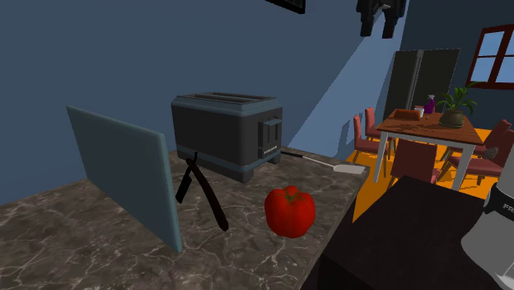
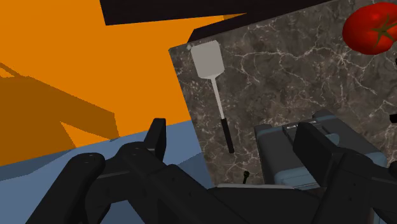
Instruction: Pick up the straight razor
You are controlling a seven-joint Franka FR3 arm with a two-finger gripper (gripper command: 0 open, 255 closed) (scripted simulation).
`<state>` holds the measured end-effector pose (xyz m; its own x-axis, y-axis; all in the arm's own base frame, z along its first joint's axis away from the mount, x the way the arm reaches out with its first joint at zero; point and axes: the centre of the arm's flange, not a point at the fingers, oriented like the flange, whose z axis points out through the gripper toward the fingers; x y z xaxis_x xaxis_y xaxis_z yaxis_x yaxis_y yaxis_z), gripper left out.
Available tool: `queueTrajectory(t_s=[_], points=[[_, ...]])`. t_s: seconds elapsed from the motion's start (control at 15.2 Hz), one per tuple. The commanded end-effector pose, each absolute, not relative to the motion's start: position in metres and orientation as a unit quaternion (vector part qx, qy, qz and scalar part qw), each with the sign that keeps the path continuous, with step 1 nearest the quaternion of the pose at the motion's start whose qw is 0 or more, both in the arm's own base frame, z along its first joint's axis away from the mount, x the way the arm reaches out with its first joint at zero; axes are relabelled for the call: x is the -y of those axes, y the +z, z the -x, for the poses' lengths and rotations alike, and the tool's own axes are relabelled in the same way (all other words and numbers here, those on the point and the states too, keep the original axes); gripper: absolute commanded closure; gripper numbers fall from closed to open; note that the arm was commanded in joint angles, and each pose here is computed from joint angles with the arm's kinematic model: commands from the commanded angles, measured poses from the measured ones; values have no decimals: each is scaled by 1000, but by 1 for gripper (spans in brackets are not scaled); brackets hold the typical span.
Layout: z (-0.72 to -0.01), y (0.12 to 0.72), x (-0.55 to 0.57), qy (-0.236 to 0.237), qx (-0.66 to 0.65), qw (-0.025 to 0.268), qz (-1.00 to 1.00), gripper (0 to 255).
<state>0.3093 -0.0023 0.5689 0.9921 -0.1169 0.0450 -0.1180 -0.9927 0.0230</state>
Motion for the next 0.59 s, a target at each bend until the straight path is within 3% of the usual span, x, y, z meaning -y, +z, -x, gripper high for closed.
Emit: queueTrajectory(t_s=[0.0, 0.53], points=[[-309, 569, 2, 22, 59, 13, -998, 0], [-341, 522, -86, 35, 33, 15, -999, 0]])
